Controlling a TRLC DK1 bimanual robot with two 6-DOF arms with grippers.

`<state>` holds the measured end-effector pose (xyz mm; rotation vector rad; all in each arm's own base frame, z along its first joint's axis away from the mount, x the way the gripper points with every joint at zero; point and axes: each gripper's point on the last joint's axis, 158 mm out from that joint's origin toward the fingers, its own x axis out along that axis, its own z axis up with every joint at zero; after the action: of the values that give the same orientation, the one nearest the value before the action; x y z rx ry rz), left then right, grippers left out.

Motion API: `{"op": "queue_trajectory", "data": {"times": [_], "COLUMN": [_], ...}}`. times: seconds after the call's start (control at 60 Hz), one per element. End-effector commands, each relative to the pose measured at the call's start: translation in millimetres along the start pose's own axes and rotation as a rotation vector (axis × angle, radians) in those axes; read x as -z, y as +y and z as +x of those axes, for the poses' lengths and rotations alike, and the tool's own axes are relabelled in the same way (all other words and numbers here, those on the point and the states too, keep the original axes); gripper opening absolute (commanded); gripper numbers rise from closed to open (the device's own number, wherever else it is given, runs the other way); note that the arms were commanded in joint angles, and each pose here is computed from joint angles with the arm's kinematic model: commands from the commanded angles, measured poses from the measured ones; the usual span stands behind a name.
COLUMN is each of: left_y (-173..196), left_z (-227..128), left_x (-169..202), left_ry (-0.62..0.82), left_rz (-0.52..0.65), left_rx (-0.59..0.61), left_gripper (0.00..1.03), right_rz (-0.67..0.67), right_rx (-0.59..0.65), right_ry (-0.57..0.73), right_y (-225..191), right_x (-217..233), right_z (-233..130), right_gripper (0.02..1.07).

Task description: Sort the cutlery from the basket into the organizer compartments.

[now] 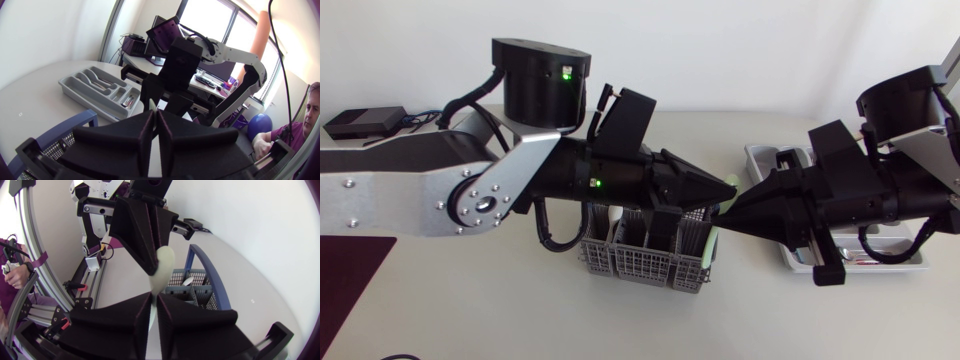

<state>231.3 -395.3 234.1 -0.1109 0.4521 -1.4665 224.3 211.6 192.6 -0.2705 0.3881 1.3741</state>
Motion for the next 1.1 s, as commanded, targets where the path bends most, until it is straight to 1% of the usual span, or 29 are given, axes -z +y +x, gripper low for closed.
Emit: {"op": "queue_trajectory", "data": {"times": [0.0,0.017,0.05,0.117,0.133,0.167,0.183,0.2,0.217,0.267,0.367,0.417,0.45,0.567,0.667,0.767,0.833,1.017,1.083], "left_y": [1,2,5,11,12,16,16,17,19,29,55,69,73,92,101,99,99,105,107], "left_z": [1,0,-1,-7,-8,-15,-16,-18,-22,-30,-51,-62,-66,-81,-89,-96,-100,-107,-109], "left_x": [-11,-11,-13,-20,-21,-28,-30,-33,-37,-46,-64,-67,-66,-50,-27,-6,3,38,51], "left_ry": [-0.016,-0.016,-0.020,-0.034,-0.035,-0.051,-0.055,-0.060,-0.069,-0.091,-0.126,-0.124,-0.112,-0.042,0.045,0.122,0.154,0.269,0.310], "left_rz": [-0.019,-0.021,-0.020,-0.020,-0.020,-0.014,-0.013,-0.011,-0.007,0.002,0.035,0.048,0.053,0.081,0.110,0.130,0.144,0.161,0.186], "left_rx": [0.005,0.002,-0.003,-0.022,-0.024,-0.041,-0.047,-0.054,-0.066,-0.116,-0.243,-0.315,-0.330,-0.439,-0.518,-0.549,-0.570,-0.621,-0.647], "left_gripper": [0.08,0.09,0.17,0.38,0.40,0.55,0.60,0.63,0.69,0.76,0.78,0.78,0.78,0.78,0.78,0.78,0.78,0.78,0.78], "right_rz": [0.029,0.029,0.031,0.031,0.032,0.034,0.034,0.036,0.033,0.037,0.038,0.040,0.041,0.039,0.032,0.023,0.020,0.007,-0.014], "right_rx": [-0.009,-0.007,-0.004,0.005,0.008,0.017,0.021,0.026,0.033,0.059,0.112,0.139,0.154,0.267,0.382,0.483,0.526,0.670,0.752], "right_ry": [0.008,0.010,0.013,0.021,0.023,0.027,0.027,0.029,0.030,0.034,0.051,0.071,0.079,0.131,0.171,0.218,0.246,0.386,0.444], "right_y": [0,0,-1,-2,-2,-4,-5,-6,-7,-12,-23,-28,-31,-53,-74,-89,-95,-113,-122], "right_x": [-1,-1,0,1,1,2,2,3,3,5,11,17,20,36,47,59,69,113,130], "right_z": [2,2,2,1,0,-1,-1,-2,-3,-8,-20,-27,-31,-54,-80,-106,-119,-153,-165], "right_gripper": [0.07,0.07,0.07,0.07,0.07,0.07,0.07,0.07,0.07,0.07,0.07,0.07,0.07,0.07,0.07,0.07,0.07,0.07,0.07]}}
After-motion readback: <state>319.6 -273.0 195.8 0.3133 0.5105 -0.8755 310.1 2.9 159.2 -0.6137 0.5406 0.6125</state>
